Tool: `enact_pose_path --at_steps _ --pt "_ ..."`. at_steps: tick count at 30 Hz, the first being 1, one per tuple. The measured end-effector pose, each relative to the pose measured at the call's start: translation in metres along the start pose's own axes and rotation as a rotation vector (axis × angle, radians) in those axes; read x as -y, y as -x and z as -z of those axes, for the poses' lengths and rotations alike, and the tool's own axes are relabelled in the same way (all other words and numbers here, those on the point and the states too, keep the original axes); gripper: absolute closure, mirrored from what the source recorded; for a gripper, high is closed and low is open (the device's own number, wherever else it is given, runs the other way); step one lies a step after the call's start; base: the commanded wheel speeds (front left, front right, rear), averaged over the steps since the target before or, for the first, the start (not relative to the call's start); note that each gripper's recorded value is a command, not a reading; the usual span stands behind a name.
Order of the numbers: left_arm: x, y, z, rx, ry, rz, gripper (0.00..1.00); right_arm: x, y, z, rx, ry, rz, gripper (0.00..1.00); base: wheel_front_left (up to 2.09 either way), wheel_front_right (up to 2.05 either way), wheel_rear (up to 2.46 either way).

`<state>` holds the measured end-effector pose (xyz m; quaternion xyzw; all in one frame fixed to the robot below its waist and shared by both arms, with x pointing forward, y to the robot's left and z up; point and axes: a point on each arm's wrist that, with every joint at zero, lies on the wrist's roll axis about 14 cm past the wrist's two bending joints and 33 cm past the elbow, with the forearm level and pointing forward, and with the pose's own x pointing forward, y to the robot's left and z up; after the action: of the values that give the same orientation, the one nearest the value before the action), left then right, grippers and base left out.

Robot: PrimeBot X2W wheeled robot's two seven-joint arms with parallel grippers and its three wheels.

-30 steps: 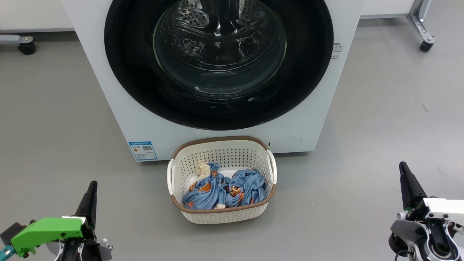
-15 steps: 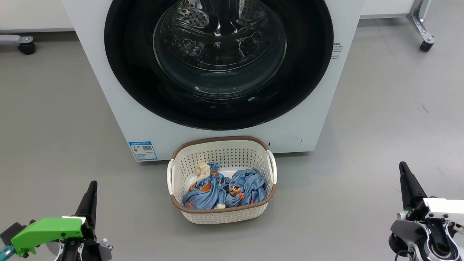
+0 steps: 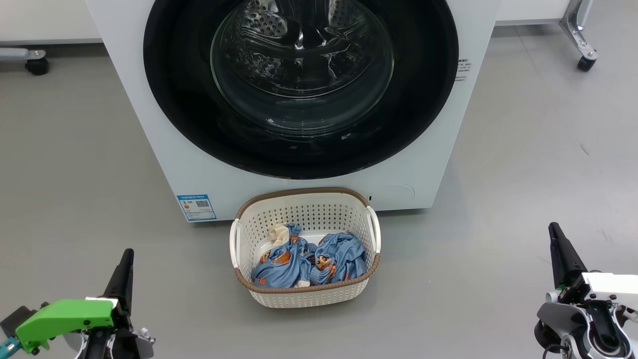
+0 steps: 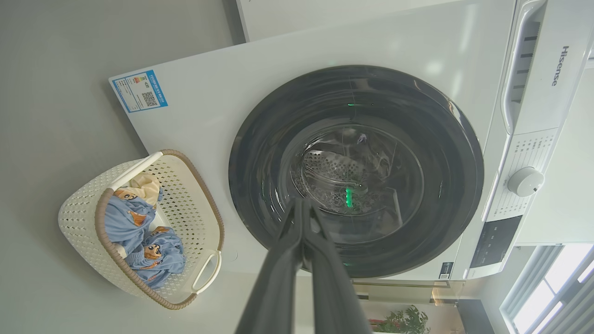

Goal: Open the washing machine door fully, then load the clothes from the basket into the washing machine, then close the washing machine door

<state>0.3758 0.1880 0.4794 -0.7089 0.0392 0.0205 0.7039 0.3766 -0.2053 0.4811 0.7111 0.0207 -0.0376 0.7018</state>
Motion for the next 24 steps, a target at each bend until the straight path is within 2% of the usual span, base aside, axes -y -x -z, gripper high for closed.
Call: enact_pose_path --at_steps 22,23,24 --pt "0.0000 0.0000 0.0000 0.000 0.000 0.000 1.00 0.0000 0.0000 0.0000 0.000 0.000 0.000 1.00 0.00 0.00 0.00" --pt "-0.0018 0.0004 0.0002 0.000 0.001 -0.005 0.00 0.0019 0.0005 0.0002 0.000 -0.001 0.006 0.00 0.00 0.00 0.00" --pt "-0.0064 0.0020 0.0009 0.000 0.004 -0.019 0.00 0.0064 0.0019 0.0010 0.000 -0.006 0.019 0.00 0.00 0.00 0.00"
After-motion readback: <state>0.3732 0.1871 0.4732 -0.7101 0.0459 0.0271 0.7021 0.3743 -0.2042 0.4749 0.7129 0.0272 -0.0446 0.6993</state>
